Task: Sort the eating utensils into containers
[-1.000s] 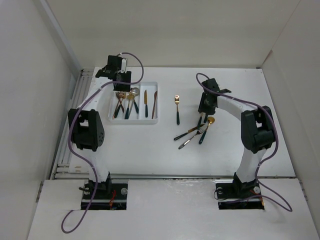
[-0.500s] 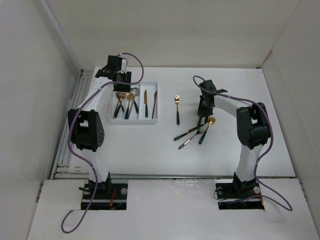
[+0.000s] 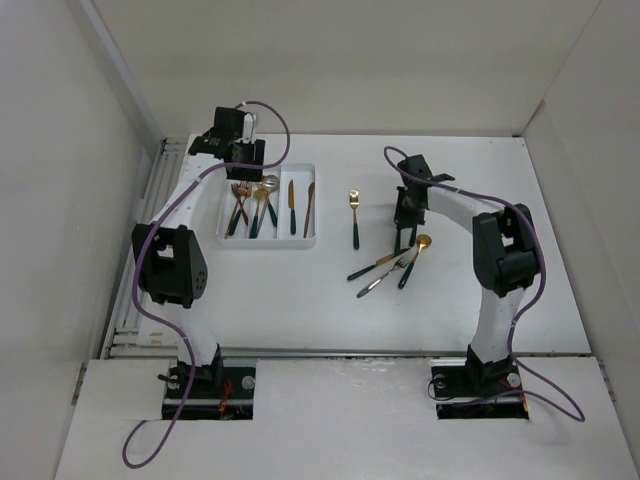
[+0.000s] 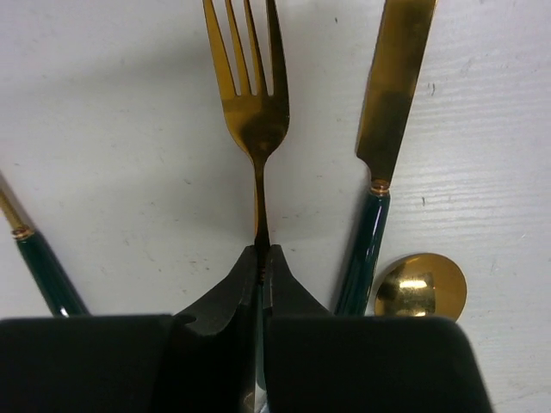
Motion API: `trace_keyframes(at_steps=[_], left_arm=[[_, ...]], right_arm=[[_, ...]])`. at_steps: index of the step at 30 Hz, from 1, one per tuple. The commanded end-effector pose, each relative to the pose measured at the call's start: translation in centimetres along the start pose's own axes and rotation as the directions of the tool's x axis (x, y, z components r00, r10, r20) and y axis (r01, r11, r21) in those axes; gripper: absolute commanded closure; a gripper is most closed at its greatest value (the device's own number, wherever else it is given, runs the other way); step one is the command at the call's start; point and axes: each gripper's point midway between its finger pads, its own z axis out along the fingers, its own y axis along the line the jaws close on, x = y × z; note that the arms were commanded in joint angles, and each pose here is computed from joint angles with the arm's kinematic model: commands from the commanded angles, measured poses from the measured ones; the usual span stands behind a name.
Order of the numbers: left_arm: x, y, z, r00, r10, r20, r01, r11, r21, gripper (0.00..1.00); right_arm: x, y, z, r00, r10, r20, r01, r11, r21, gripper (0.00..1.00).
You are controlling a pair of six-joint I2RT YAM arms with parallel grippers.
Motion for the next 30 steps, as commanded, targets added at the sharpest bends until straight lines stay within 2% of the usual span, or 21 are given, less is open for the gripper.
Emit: trace_keyframes(at_steps=[1,5,6,8,9,12,13,17,20,25,28,30], left_arm=[[-3.1,-1.6,-4.4,0.994,0.035,0.106,-0.043,0.996,0.073,0.41],[-2.8,-5.3,-5.8,0.989,0.094,0.111,-0.120,0.959,0.257,0.39],[-2.4,-7.6,-6.4,0.986,0.119,0.113,-0.152,0.926,0.346,0.37],[-2.1,-9.7,-7.3,0.977,0.167,0.132,-0.208,0.881,0.425,0.33],[-1.7,-12.0,-8.5,0.970,0.192,0.147,-0.241,0.831,0.502,0.31],[-1.3,-15.5,-10.4,0.952,0.239,0.191,-0.306,0.739,0.600,0.27],[-1.1,-17.6,-11.8,0.944,0.250,0.218,-0.331,0.679,0.656,0.24],[-0.9,-21.8,-14.7,0.932,0.255,0.256,-0.357,0.539,0.763,0.19],[-0.5,-23.5,-15.1,0.936,0.256,0.241,-0.341,0.497,0.798,0.15],[-0.7,-24.2,-15.0,0.944,0.235,0.232,-0.322,0.496,0.807,0.14],[-0.4,-23.5,-12.9,0.953,0.236,0.190,-0.294,0.573,0.765,0.16],[0.0,-23.2,-12.3,0.954,0.241,0.175,-0.288,0.596,0.750,0.21]], right_arm=[[-5.3,2.9,-4.5,0.984,0.004,0.177,0.015,0.994,-0.108,1.00],[-7.8,4.3,-7.5,0.965,0.035,0.261,0.011,0.985,-0.173,1.00],[-8.5,4.9,-8.3,0.959,0.041,0.279,0.018,0.979,-0.204,1.00],[-9.9,6.0,-10.9,0.940,0.101,0.325,-0.010,0.963,-0.270,1.00],[-10.4,6.4,-11.9,0.932,0.121,0.342,-0.014,0.954,-0.299,1.00],[-11.6,9.8,-16.2,0.894,0.193,0.404,-0.001,0.903,-0.429,1.00],[-11.0,11.5,-17.2,0.893,0.189,0.409,0.023,0.888,-0.459,1.00],[-10.1,16.1,-20.5,0.881,0.203,0.428,0.072,0.835,-0.545,1.00],[-9.2,18.5,-22.0,0.880,0.211,0.426,0.093,0.802,-0.590,1.00],[-8.7,20.1,-23.8,0.883,0.238,0.406,0.094,0.756,-0.647,1.00],[-8.1,20.8,-24.5,0.886,0.245,0.393,0.090,0.741,-0.665,1.00],[-8.4,20.9,-25.2,0.881,0.262,0.394,0.086,0.730,-0.678,1.00]])
